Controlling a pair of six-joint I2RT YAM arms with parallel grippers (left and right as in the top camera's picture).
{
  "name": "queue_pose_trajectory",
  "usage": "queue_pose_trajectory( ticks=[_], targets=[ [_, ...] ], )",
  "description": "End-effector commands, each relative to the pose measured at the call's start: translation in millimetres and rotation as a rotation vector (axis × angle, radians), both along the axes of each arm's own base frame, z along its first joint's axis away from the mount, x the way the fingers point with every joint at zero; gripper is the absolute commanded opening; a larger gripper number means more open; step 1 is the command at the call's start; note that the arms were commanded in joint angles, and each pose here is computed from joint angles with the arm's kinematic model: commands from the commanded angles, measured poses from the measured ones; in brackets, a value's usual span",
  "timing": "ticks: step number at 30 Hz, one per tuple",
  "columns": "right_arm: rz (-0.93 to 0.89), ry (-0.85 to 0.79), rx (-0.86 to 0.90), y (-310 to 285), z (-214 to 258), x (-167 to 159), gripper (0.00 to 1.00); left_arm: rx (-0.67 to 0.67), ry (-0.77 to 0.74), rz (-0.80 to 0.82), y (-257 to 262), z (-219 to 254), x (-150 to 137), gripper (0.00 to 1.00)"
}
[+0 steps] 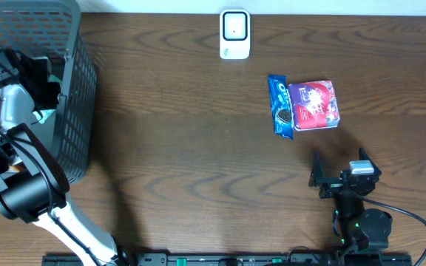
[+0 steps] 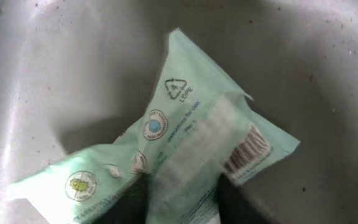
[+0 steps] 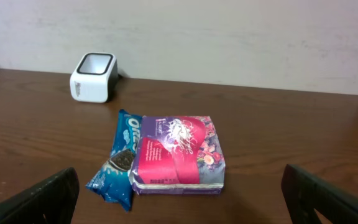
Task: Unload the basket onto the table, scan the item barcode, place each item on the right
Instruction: 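Close the left gripper on the mint-green packet and lift it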
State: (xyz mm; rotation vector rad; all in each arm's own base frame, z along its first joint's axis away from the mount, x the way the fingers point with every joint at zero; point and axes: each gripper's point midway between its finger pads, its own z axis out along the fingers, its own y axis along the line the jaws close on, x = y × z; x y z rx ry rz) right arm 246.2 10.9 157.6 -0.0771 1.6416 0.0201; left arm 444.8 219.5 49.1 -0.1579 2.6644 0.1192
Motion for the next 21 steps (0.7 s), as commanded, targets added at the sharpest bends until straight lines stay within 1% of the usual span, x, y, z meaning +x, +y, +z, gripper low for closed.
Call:
queue_pose_trajectory(
  ticks=[1, 5, 9, 12, 15, 19, 21],
  targets=[
    [0.008, -0.001, -0.001, 2, 0, 0, 0.99, -0.029, 0.072, 0.007, -6, -23, -16, 0.08],
    [0.008, -0.002, -0.001, 2, 0, 0, 0.99, -0.039, 0.051, 0.046, -5, -17, -14, 0.07],
    [0.008, -0.001, -0.001, 2, 0, 0, 0.99, -0.043, -0.048, 0.138, 1, 15, -3, 0.07],
    [0.008, -0.002, -0.001, 2, 0, 0, 0.99, -0.041, -0.179, 0.198, 4, 62, 7, 0.07],
    [0.008, -0.001, -0.001, 2, 0, 0, 0.99, -0.021, -0.331, 0.245, 6, 125, 10, 0.07],
    [0.008, -0.002, -0.001, 2, 0, 0, 0.99, 0.007, -0.55, 0.283, 0, 217, 1, 0.07],
    [0.008, -0.002, -0.001, 2, 0, 0, 0.99, 0.025, -0.626, 0.283, -5, 252, -10, 0.07]
  ],
)
